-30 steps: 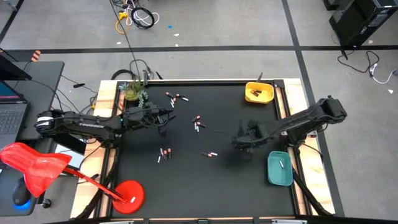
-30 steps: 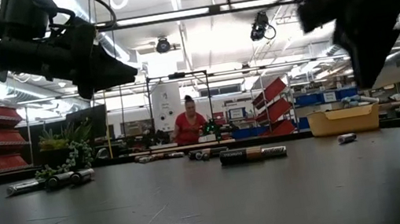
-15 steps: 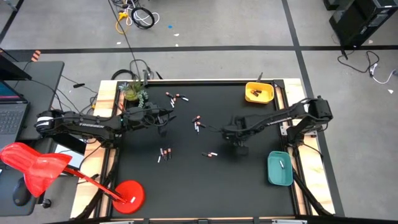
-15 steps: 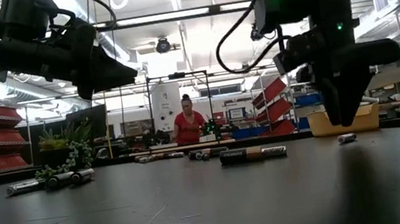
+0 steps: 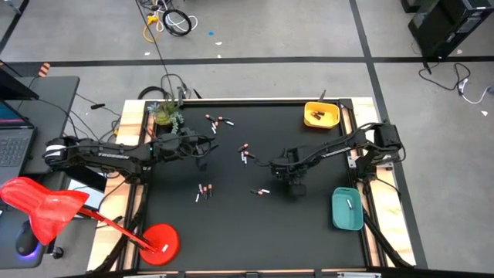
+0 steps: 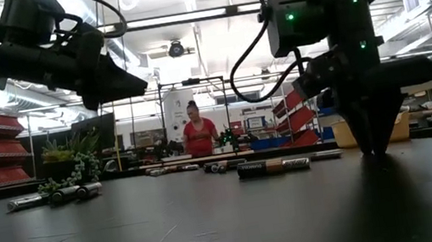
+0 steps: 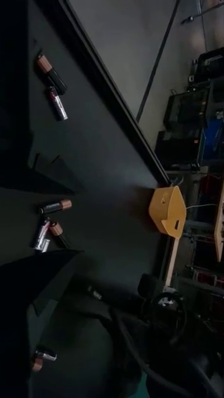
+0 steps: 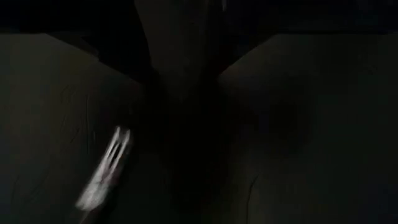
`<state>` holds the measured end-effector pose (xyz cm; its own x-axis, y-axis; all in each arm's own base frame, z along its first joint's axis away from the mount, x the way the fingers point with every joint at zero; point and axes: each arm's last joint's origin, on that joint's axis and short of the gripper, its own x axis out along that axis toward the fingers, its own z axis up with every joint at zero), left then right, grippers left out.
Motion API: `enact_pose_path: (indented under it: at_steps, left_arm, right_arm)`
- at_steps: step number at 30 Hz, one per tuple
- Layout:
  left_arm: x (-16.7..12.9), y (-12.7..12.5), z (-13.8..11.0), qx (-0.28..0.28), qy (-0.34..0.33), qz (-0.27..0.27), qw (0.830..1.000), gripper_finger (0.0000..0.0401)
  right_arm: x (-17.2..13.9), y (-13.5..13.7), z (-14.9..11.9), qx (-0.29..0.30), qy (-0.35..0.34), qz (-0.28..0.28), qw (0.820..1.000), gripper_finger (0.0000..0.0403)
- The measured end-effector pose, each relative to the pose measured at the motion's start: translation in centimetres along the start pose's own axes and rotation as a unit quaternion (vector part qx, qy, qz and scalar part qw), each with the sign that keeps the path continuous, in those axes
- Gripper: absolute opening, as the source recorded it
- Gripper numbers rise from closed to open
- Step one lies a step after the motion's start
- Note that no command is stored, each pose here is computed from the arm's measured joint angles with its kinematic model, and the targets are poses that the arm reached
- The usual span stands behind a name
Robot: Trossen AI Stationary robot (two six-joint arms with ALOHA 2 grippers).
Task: Sort batteries
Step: Put the silver battery into the green bin
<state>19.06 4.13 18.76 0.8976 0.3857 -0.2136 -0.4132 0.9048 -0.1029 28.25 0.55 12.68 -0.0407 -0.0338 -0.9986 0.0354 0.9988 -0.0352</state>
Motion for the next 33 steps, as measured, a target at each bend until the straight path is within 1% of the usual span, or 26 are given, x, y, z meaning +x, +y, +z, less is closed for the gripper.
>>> enact_pose_path:
  at_steps: [3,5,6,7,8,10,11,12,15,17,19,22,28,33]
  left_arm:
    - [0.0,0.0,-0.1,0.000,0.002,0.000,1.000,0.0156]
    - [0.0,0.0,-0.1,0.000,0.003,0.000,1.000,0.0156]
    - [0.0,0.0,-0.1,0.000,0.003,0.000,1.000,0.0156]
    - [0.0,0.0,0.0,0.000,0.002,0.000,1.000,0.0156]
    - [0.0,0.0,0.0,-0.001,0.000,0.000,1.000,0.0156]
    - [0.0,0.0,0.1,-0.002,-0.004,0.000,1.000,0.0156]
    - [0.0,0.0,0.1,-0.002,-0.004,-0.001,1.000,0.0156]
    - [0.0,0.0,0.1,-0.003,-0.004,-0.001,1.000,0.0156]
    - [0.0,0.0,0.0,-0.004,-0.003,0.000,1.000,0.0156]
    - [0.0,0.0,-0.1,-0.004,0.003,0.001,1.000,0.0156]
    - [0.0,0.0,-0.1,-0.004,0.006,0.001,1.000,0.0156]
    - [0.0,0.0,-0.1,-0.003,0.007,0.001,1.000,0.0156]
    - [0.0,0.0,-0.2,-0.001,0.008,0.001,1.000,0.0156]
    - [0.0,0.0,-0.2,-0.001,0.008,0.001,1.000,0.0156]
  right_arm:
    - [-0.4,-0.2,-0.1,0.029,-0.005,-0.003,1.000,0.0143]
    - [-1.4,-0.4,-0.1,0.052,-0.016,-0.002,0.999,0.0136]
    - [-1.9,-0.5,-0.1,0.059,-0.024,-0.011,0.998,0.0132]
    - [-2.5,-0.5,0.0,0.063,-0.042,-0.027,0.997,0.0128]
    - [-3.5,-0.6,0.2,0.066,-0.075,-0.034,0.994,0.0125]
    - [-5.3,-0.7,0.9,0.078,-0.151,-0.050,0.984,0.0122]
    - [-5.7,-0.9,1.1,0.087,-0.173,-0.050,0.980,0.0120]
    - [-5.8,-1.1,1.2,0.097,-0.181,-0.048,0.978,0.0119]
    - [-5.4,-2.6,1.2,0.139,-0.179,-0.058,0.972,0.0119]
    - [-4.5,-3.7,0.7,0.162,-0.170,-0.064,0.970,0.0121]
    - [-3.3,-4.5,-0.1,0.184,-0.150,-0.059,0.970,0.0123]
    - [-2.5,-5.7,-1.0,0.217,-0.155,-0.047,0.963,0.0125]
    - [0.1,-6.9,-2.7,0.248,-0.163,-0.010,0.955,0.0123]
    - [0.7,-7.0,-3.2,0.258,-0.168,-0.016,0.951,0.0109]
